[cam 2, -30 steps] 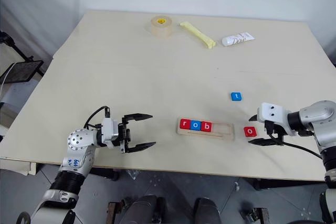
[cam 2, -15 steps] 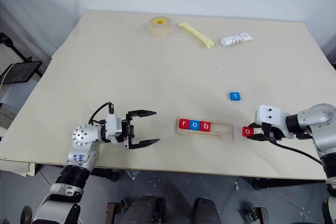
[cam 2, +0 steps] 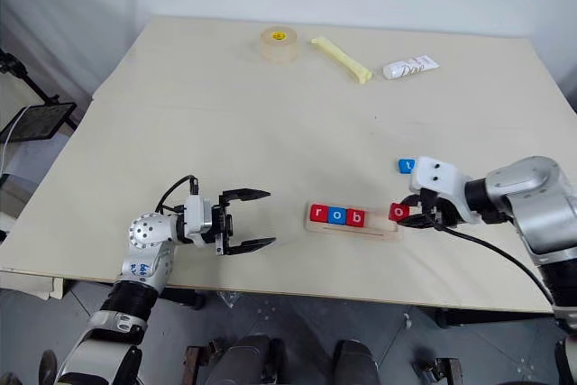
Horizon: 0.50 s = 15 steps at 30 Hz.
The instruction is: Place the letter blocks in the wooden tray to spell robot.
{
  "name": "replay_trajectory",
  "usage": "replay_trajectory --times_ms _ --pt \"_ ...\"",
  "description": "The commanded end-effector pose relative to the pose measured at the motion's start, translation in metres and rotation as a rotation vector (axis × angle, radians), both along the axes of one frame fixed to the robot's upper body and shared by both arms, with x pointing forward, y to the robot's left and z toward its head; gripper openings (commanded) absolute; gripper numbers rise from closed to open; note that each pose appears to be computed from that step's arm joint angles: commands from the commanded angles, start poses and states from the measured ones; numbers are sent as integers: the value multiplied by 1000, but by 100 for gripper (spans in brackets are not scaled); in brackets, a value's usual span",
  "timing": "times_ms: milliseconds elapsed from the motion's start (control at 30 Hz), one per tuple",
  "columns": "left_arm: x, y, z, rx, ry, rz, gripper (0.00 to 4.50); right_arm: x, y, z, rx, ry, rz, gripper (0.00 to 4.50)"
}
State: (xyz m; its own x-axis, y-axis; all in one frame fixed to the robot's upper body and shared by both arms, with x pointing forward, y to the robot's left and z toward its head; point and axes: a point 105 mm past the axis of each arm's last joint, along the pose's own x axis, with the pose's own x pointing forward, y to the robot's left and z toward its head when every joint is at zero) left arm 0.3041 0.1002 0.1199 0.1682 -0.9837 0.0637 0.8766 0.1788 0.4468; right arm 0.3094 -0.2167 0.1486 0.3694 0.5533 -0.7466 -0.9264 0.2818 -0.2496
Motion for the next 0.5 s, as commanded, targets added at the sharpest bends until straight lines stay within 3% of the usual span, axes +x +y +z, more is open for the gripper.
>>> replay_trajectory --times_ms 33,500 --pt "-1 -2 4 -4 -33 1 450 4 11 5 -35 -29 32 144" --pt "-6 3 1 -8 -29 39 450 13 31 0 -73 -24 80 144"
